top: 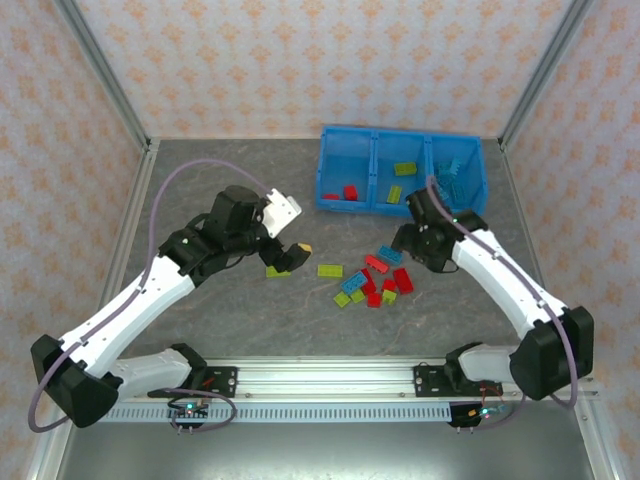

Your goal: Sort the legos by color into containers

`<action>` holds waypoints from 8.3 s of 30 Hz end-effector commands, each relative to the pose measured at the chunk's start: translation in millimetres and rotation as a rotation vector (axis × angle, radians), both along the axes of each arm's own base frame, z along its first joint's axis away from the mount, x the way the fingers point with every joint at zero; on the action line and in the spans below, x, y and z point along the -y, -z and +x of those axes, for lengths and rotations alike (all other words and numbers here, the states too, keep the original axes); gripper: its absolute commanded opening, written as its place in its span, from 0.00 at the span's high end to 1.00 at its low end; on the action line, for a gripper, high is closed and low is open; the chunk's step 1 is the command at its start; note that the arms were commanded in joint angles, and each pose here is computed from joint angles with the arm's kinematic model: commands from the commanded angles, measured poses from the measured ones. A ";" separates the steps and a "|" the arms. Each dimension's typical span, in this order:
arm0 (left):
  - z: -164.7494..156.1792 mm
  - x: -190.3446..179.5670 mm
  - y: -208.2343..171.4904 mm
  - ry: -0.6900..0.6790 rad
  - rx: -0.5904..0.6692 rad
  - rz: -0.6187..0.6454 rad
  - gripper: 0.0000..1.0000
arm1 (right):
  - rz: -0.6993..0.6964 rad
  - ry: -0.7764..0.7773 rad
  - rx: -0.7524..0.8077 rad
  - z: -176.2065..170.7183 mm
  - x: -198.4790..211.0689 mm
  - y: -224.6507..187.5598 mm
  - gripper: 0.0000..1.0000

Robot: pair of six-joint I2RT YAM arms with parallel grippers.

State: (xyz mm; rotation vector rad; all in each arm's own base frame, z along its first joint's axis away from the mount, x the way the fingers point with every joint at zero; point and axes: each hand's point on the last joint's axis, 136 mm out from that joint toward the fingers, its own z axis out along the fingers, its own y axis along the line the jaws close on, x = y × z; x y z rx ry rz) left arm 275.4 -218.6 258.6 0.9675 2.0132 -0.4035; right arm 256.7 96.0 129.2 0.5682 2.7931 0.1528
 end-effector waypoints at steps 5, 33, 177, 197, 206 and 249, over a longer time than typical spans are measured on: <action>-2.9 21.5 -15.3 0.056 0.023 -0.036 0.00 | -0.072 -0.137 -0.206 -15.2 -3.6 52.9 0.19; 1.0 21.9 -13.2 0.059 0.031 0.010 0.00 | -0.161 -0.083 -0.068 33.1 0.8 39.9 0.73; 144.3 102.2 -106.7 -0.463 -0.057 -0.264 0.12 | -0.004 -0.019 0.192 18.1 2.5 -56.1 0.16; -20.3 -20.5 -74.2 -0.174 0.134 -0.072 0.00 | 0.022 0.178 -0.140 82.3 -34.9 98.1 0.03; -39.4 -15.0 -49.3 -0.043 0.097 -0.008 0.00 | -0.026 0.192 -0.180 81.1 -27.0 109.4 0.26; 10.8 10.4 -27.9 -0.185 0.003 -0.022 0.00 | 0.183 0.556 0.200 210.1 129.5 -61.4 0.10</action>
